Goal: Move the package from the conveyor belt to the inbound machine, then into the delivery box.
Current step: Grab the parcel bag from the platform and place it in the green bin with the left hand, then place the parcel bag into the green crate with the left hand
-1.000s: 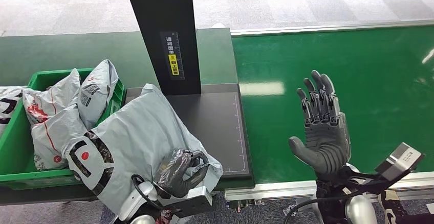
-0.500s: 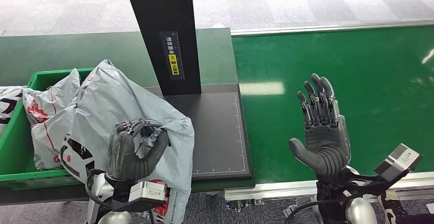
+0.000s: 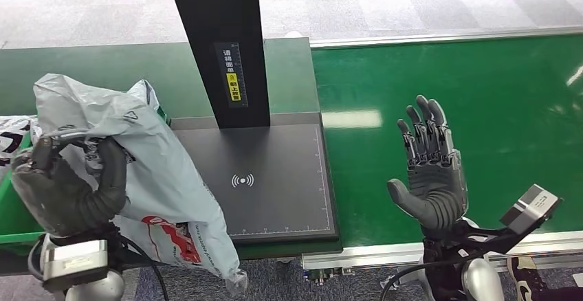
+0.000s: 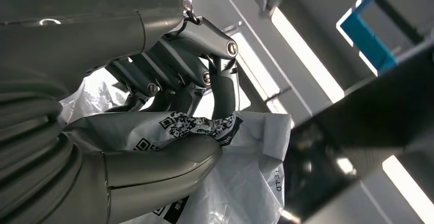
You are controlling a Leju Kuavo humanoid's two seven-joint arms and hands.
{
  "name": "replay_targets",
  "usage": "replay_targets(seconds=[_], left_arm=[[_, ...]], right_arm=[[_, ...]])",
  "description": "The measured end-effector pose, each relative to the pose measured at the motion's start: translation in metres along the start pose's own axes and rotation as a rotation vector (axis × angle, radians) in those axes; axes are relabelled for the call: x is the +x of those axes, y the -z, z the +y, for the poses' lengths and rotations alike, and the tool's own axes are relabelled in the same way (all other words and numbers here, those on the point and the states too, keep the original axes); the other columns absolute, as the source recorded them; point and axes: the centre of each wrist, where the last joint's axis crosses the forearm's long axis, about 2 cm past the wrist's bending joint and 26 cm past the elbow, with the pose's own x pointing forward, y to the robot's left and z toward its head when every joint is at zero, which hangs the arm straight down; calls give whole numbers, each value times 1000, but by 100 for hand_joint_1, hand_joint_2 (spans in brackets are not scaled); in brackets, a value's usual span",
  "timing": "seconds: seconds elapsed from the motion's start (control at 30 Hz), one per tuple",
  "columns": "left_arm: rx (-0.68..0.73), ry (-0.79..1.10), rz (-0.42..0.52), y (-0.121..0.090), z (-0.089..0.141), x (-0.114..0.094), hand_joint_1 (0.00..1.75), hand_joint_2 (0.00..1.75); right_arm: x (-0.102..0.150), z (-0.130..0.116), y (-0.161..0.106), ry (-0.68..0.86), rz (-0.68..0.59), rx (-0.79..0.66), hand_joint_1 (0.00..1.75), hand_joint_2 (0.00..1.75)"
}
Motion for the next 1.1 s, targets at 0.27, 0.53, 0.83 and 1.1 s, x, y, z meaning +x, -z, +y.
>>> replay_targets(seconds=[0.27, 0.53, 0.83, 1.1], left_arm=[[141, 34, -16, 21, 33, -26, 175, 175], [214, 103, -29, 62, 64, -48, 175, 175], [224, 185, 15, 116, 83, -71, 175, 175], [211, 278, 88, 148, 87, -96, 175, 175]], right_arm=[[-4, 0, -13, 3, 16, -14, 0, 175], [-4, 3, -16, 6, 17, -12, 0, 175], [-4, 7, -10, 7, 14, 0, 0, 175], [-5, 12, -7, 13, 19, 4, 0, 175]])
